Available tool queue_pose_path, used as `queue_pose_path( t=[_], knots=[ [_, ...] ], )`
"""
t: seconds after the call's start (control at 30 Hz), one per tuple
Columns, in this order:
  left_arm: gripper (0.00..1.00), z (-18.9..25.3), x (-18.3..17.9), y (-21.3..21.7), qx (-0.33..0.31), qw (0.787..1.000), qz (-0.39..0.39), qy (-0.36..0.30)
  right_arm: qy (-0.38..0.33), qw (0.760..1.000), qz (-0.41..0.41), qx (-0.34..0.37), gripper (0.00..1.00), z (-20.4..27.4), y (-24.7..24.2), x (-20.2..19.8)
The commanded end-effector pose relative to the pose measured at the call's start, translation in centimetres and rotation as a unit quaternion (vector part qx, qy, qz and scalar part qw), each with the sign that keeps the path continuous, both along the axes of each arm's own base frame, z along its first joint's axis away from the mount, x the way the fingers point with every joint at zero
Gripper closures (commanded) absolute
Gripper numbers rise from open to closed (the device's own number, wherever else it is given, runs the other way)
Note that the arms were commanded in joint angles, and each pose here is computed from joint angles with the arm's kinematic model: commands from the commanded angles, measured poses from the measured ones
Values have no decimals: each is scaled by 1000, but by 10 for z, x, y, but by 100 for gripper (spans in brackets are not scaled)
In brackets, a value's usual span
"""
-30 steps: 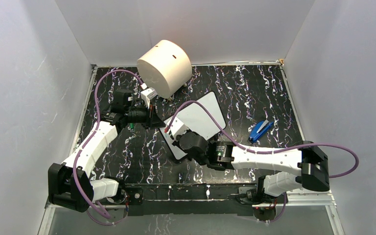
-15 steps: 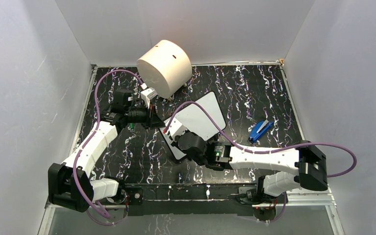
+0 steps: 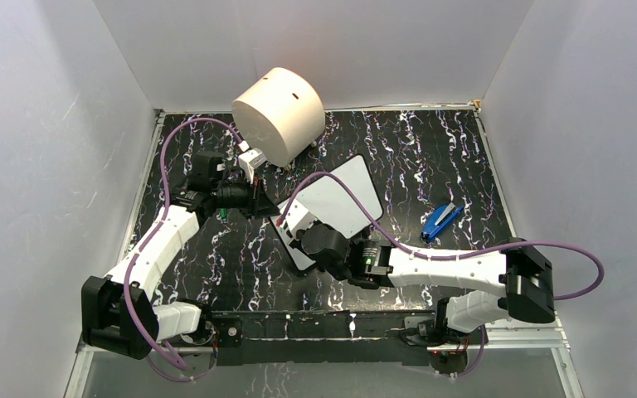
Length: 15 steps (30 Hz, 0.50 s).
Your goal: Write a sentence on the whiteboard
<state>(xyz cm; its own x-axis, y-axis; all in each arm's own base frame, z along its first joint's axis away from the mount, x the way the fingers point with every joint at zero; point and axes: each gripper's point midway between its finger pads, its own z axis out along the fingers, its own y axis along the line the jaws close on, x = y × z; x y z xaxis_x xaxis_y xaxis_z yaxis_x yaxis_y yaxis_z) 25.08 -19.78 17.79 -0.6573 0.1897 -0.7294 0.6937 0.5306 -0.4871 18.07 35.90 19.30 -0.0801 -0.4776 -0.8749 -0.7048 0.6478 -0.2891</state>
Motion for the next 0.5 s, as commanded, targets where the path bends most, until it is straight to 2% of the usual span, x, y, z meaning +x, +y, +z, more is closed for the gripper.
queue_pose_path(
  t=[0.0, 0.47],
  knots=[
    [100, -18, -2, 7, 36, 999, 6, 16, -2, 999, -3, 40, 100, 20, 7, 2],
    [100, -18, -3, 7, 35, 999, 5, 16, -2, 999, -11, 34, 100, 14, 5, 4]
  ],
)
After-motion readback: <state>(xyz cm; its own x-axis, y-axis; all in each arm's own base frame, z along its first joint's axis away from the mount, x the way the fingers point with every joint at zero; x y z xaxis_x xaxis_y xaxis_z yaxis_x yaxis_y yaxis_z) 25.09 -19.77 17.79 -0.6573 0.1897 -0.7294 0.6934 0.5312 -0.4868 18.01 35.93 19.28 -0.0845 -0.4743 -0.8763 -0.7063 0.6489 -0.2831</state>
